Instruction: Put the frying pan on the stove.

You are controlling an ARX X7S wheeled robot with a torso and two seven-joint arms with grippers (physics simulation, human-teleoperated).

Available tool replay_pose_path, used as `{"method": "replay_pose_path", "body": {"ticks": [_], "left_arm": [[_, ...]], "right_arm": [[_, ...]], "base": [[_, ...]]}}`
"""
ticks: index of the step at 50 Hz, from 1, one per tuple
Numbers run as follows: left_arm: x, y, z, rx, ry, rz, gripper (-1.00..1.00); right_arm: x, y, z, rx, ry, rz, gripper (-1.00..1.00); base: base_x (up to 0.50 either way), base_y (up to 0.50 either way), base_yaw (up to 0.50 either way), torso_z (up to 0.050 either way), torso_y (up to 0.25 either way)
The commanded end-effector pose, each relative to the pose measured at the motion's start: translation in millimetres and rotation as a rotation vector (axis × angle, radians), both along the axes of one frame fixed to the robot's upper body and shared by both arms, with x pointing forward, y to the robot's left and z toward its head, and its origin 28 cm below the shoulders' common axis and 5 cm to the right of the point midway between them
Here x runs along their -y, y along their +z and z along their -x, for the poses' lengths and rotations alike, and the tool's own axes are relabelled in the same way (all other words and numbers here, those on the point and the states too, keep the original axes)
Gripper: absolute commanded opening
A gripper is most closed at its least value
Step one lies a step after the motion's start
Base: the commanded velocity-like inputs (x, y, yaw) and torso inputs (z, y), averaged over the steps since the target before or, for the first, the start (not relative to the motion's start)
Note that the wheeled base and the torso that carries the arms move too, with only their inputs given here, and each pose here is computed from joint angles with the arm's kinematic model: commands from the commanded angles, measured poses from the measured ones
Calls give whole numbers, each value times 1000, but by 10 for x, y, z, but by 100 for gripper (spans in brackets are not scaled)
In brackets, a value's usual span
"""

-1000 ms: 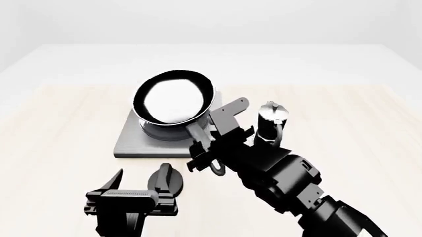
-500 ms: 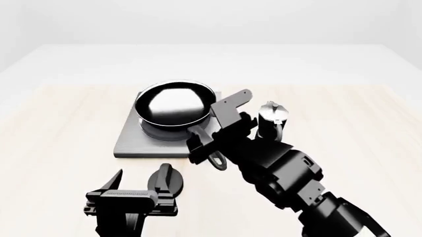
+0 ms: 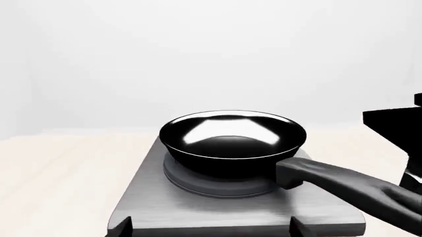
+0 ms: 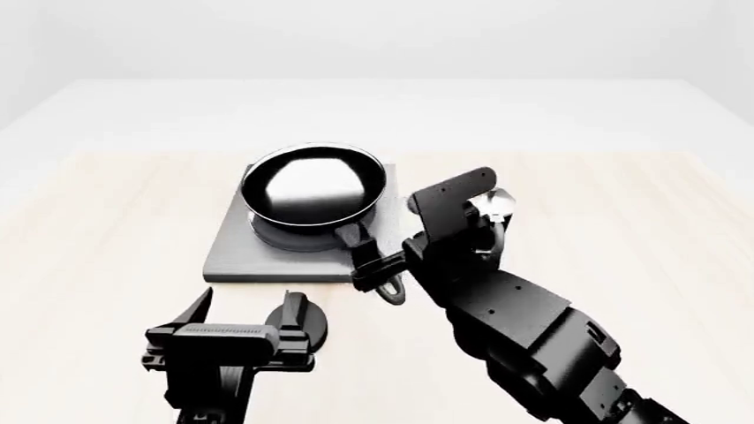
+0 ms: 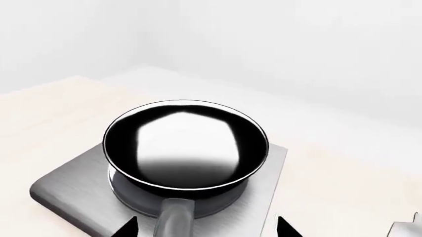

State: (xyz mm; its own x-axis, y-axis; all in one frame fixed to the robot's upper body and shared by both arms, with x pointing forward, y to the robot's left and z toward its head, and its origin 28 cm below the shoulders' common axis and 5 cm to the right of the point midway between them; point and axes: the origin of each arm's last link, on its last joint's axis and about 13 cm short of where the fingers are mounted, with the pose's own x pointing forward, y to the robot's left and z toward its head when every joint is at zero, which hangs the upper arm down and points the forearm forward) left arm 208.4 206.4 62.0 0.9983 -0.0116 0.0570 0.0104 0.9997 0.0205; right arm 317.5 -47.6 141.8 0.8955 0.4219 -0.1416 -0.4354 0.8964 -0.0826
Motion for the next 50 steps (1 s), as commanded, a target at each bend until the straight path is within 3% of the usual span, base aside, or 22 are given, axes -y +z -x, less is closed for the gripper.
{"method": "replay_pose_path", "body": {"ticks": [1,5,20,31,50], "left_arm": [[-5,83,16,15,8,-15,100],[-32,89,35,9,20,-28,100],[-41,255,102,52,11,-17,100],[-41,333,76,70,14,-35,100],[12,522,130,127,-6,-40,100]], "right_arm": [[105,-13,207,110,-56,-50,100],[126,-9,241,185,-106,-47,100],[141,169,479,305,-118,-15,100],[190,362,634,344,-110,-115,100],[251,414,822,388,-115,-135,100]], "base": [[0,0,0,0,0],[0,0,0,0,0],[0,0,0,0,0],[0,0,0,0,0],[0,0,0,0,0]]}}
